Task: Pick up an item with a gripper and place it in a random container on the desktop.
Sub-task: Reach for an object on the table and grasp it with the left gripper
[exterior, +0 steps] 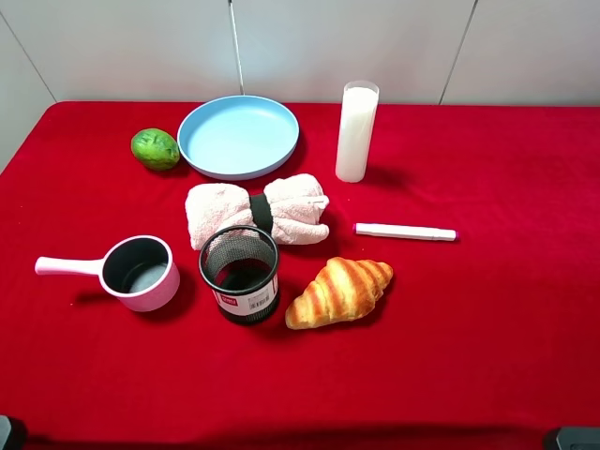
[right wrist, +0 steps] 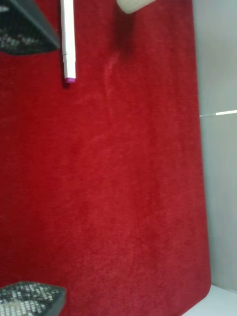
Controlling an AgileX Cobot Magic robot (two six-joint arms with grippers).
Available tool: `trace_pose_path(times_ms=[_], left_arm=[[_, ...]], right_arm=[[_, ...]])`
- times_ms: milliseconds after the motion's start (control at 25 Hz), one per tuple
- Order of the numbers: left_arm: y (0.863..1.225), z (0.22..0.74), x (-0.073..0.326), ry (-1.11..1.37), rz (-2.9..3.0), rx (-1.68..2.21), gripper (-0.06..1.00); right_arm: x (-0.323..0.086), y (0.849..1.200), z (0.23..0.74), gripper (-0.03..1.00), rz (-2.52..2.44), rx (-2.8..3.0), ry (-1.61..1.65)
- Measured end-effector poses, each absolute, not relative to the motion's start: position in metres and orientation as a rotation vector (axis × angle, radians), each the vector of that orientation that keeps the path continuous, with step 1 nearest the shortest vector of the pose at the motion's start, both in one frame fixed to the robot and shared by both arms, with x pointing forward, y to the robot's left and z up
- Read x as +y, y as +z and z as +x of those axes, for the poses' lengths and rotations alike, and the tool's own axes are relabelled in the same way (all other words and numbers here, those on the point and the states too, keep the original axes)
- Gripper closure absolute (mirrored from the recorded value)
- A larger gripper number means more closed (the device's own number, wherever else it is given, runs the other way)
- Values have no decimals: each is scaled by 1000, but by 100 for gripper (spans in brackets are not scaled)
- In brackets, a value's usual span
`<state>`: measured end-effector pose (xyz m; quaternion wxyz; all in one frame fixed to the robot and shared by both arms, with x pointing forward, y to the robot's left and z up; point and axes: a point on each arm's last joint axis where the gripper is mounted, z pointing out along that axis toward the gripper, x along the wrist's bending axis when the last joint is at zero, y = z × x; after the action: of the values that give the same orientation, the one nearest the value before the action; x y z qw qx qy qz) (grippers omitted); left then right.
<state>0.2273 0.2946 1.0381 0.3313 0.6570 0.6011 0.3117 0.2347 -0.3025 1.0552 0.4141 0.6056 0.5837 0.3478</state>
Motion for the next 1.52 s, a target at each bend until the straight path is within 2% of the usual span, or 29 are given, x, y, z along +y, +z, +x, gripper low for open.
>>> trace_pose_path(times_ms=[400,600,1200,1520], left_arm=[[1039,227,295,812,1716,1575,-1],[1052,231,295,754,1764,1623,-1],[1099,296,295,597,2000,1684,-1],[1106,342,291,434,2134,1664,-1]], right_arm=[[-302,1055,235,28,1522,1467,874],[-302,1055,235,28,1522,1467,874],[-302,1055,234,28,1521,1466,875],[-302,1055,234,28,1521,1466,875]])
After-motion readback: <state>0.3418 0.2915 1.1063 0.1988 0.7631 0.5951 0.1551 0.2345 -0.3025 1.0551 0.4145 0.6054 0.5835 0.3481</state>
